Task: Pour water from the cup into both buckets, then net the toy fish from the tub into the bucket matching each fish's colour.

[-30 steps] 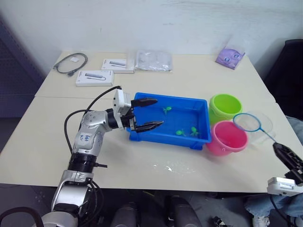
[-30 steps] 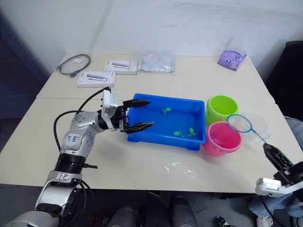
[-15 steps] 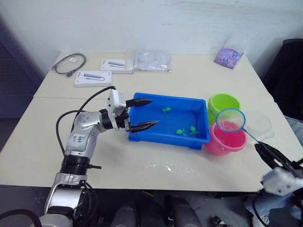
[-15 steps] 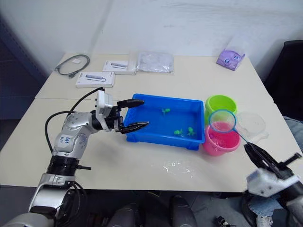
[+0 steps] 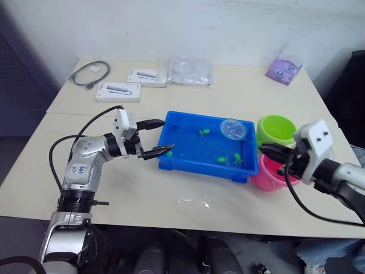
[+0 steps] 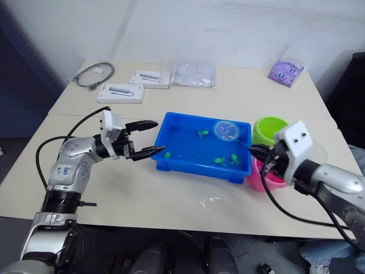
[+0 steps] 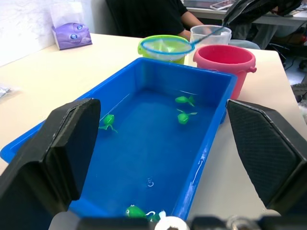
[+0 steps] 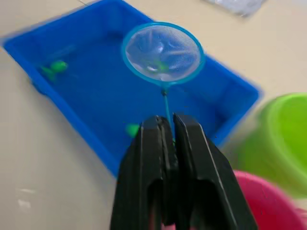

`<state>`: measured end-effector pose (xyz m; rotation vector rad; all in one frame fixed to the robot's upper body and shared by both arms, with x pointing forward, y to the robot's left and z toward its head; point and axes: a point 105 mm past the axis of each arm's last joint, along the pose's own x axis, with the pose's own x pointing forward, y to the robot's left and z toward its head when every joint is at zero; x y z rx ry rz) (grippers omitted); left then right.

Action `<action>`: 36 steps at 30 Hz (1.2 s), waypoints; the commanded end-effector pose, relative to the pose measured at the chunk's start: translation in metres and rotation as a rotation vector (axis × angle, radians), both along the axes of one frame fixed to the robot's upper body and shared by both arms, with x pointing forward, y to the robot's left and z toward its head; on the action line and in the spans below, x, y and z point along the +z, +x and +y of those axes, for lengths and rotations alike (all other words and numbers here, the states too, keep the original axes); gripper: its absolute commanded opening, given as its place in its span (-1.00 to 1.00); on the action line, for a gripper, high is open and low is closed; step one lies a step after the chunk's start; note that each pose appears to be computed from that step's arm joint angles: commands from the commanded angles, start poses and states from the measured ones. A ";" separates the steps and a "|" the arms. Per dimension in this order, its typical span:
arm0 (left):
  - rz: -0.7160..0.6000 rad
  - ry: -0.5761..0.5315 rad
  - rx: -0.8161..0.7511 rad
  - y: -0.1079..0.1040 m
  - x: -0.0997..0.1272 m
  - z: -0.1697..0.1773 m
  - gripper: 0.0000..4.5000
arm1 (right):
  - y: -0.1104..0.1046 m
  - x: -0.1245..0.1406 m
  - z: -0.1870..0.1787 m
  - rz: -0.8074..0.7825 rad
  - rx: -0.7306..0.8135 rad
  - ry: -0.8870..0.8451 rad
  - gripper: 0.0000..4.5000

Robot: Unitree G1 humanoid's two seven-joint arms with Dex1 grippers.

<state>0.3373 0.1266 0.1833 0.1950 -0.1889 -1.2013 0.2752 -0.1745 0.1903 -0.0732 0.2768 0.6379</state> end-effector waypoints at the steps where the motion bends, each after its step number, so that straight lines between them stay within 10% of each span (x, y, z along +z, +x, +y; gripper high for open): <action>1: -0.048 -0.010 0.008 -0.003 0.009 0.004 0.99 | 0.003 -0.009 0.010 0.176 -0.040 0.066 -1.00; 13: -0.054 -0.012 0.024 -0.007 0.005 0.006 0.99 | 0.014 -0.016 0.009 0.499 -0.192 0.230 -1.00; 36: -0.044 -0.032 -0.002 -0.014 -0.002 -0.002 0.99 | 0.021 -0.025 -0.026 0.529 -0.397 0.210 -1.00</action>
